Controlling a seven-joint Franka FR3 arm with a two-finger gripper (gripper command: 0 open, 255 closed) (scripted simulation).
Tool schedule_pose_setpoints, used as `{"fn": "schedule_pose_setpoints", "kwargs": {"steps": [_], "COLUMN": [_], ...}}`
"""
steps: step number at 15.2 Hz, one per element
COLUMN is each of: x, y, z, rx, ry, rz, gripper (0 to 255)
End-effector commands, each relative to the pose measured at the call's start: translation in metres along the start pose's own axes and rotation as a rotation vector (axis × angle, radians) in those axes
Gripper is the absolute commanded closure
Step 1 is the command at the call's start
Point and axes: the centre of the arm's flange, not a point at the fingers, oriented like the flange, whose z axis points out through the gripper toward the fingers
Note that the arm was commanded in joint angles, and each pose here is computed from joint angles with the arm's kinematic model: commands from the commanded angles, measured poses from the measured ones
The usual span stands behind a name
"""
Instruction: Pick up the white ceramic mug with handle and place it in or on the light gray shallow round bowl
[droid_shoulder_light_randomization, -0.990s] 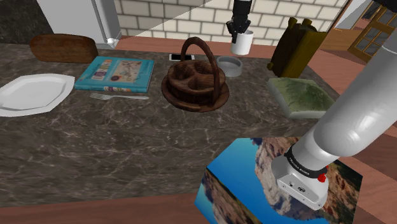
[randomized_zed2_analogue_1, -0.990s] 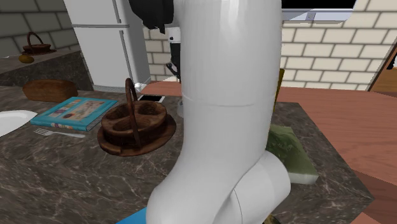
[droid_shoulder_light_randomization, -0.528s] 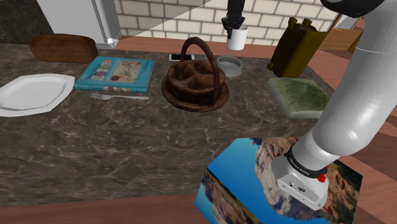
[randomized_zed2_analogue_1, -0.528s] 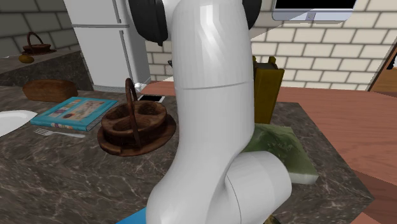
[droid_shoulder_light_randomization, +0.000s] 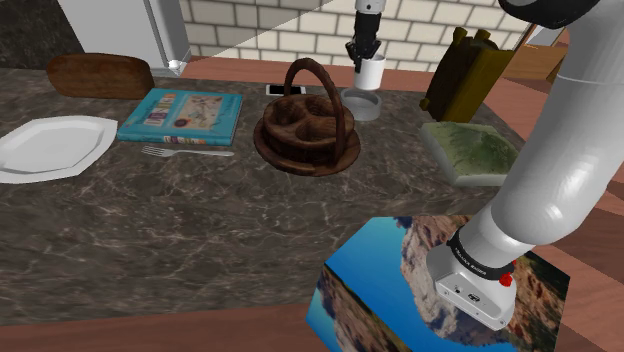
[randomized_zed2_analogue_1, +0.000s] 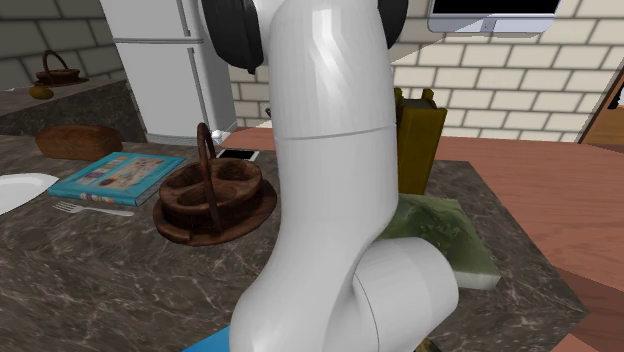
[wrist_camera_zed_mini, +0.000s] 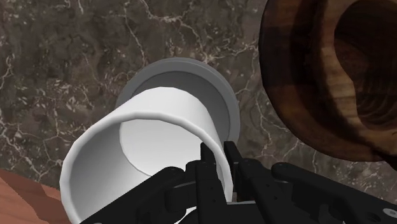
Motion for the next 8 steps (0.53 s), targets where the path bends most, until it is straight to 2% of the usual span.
{"fn": "schedule_pose_setpoints", "kwargs": {"steps": [1,8], "x": [0.002,0.005], "y": [-0.001,-0.001], "z": [0.011,0.041], "rx": [0.0,0.0], "ry": [0.001,0.001], "rz": [0.0,0.0], "gripper": [255,255]}}
